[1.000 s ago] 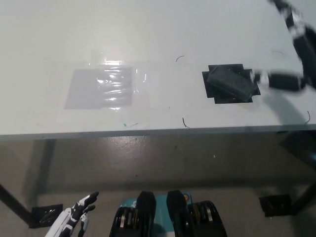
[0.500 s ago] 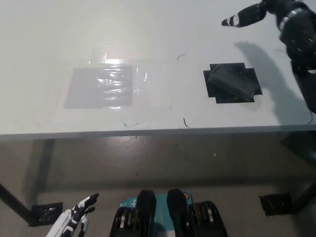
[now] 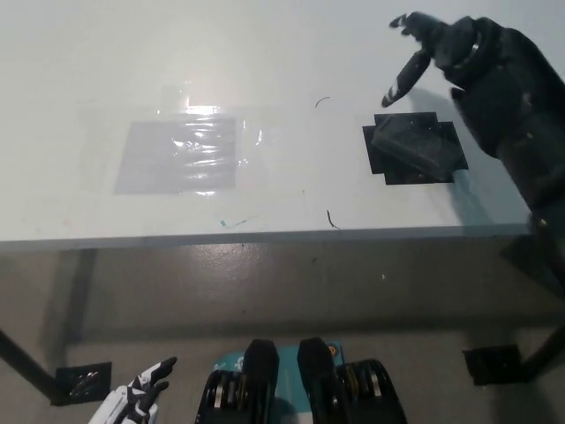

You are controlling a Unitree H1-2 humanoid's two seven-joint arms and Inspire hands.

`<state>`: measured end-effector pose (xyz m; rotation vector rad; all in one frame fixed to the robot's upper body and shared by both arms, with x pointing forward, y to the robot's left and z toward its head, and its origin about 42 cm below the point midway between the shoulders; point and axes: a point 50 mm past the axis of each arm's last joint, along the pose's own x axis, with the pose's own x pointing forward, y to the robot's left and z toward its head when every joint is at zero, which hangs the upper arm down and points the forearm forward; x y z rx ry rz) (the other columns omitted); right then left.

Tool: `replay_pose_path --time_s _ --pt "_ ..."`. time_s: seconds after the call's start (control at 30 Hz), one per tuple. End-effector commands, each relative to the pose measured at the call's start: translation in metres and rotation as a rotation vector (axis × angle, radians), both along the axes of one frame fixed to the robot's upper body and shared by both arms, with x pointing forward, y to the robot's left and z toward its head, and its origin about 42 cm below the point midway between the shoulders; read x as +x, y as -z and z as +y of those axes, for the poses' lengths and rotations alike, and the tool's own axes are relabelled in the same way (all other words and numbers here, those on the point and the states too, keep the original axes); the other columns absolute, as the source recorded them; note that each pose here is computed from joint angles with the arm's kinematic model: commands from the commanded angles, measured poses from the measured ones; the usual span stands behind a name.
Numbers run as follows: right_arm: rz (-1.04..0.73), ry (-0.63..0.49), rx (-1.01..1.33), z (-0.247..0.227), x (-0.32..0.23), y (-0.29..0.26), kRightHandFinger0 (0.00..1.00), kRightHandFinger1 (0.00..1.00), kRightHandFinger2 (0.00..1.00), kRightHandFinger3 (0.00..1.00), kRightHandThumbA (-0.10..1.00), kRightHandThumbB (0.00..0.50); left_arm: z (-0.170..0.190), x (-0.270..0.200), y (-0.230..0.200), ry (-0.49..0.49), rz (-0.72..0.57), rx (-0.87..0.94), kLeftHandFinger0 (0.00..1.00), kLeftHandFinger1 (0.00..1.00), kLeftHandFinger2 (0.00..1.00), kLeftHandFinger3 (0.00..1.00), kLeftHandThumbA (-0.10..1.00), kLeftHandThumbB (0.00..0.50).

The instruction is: A whiteboard eraser is kept on the black marked spot on the table infront of the robot and the robot uses its right hand to swipe it back and forth on the table twice to clean it

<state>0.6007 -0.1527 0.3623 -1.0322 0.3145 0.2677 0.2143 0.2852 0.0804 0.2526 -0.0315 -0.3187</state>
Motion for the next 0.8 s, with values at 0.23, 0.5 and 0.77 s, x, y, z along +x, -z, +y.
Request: replay_pose_path --time_s 0.23,0.5,0.77 --pt "0.050 -0.033 0.043 0.020 -0.001 -0.012 1.00 1.00 1.00 1.00 1.00 0.238 0.006 -0.006 -0.017 0.079 -0.082 0.102 1.00 1.00 1.00 1.00 0.86 0.390" --pt "0.086 -0.095 -0.038 0.009 -0.003 0.020 1.00 1.00 1.00 1.00 1.00 0.193 0.005 -0.007 -0.017 0.081 -0.083 0.105 1.00 1.00 1.00 1.00 0.85 0.389" --pt "0.128 0.065 -0.130 -0.020 -0.006 0.043 1.00 1.00 1.00 1.00 1.00 0.275 0.007 -0.011 -0.017 0.078 -0.077 0.111 1.00 1.00 1.00 1.00 0.85 0.403"
